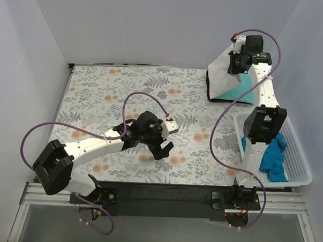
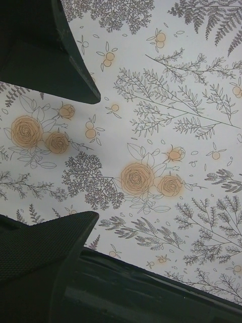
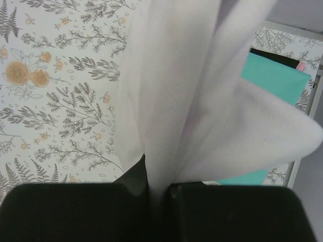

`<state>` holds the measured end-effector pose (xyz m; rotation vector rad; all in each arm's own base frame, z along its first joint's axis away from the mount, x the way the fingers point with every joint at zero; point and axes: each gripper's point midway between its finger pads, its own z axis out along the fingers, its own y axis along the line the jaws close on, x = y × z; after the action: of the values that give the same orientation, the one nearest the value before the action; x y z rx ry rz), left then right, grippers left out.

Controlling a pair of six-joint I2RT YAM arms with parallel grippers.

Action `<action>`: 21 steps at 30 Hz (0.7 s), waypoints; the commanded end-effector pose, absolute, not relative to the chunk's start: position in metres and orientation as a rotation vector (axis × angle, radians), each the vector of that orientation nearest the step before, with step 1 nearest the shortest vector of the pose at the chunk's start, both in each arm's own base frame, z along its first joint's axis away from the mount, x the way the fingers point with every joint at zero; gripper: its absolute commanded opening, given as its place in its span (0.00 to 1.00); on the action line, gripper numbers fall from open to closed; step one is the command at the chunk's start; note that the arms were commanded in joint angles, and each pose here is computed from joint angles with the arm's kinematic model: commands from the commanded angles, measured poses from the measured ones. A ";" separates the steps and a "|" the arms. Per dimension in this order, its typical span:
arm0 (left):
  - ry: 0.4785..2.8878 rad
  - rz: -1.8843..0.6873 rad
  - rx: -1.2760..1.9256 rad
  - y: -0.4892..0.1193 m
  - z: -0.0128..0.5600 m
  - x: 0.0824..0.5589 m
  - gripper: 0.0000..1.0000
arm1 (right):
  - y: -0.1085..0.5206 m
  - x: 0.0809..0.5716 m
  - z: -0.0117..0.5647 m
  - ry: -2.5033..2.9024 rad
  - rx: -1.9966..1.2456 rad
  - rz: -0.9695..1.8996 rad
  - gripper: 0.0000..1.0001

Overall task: Fold and stack the t-shirts
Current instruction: Neatly place the folded tshirt to the corner

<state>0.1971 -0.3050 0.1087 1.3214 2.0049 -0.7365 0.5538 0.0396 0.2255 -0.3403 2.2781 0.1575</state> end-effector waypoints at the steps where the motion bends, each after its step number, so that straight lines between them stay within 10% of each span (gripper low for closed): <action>1: 1.991 -0.722 1.321 -0.305 0.115 0.201 0.87 | 0.040 0.568 0.229 2.236 -0.339 0.182 0.01; 21: 2.015 -0.723 1.337 -0.310 0.113 0.204 0.88 | -0.029 0.593 0.183 2.210 -0.489 0.018 0.01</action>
<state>0.1965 -0.3037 0.0977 1.3441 2.0566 -0.7237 0.5802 -0.0189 0.1855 -0.4290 2.2656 0.0719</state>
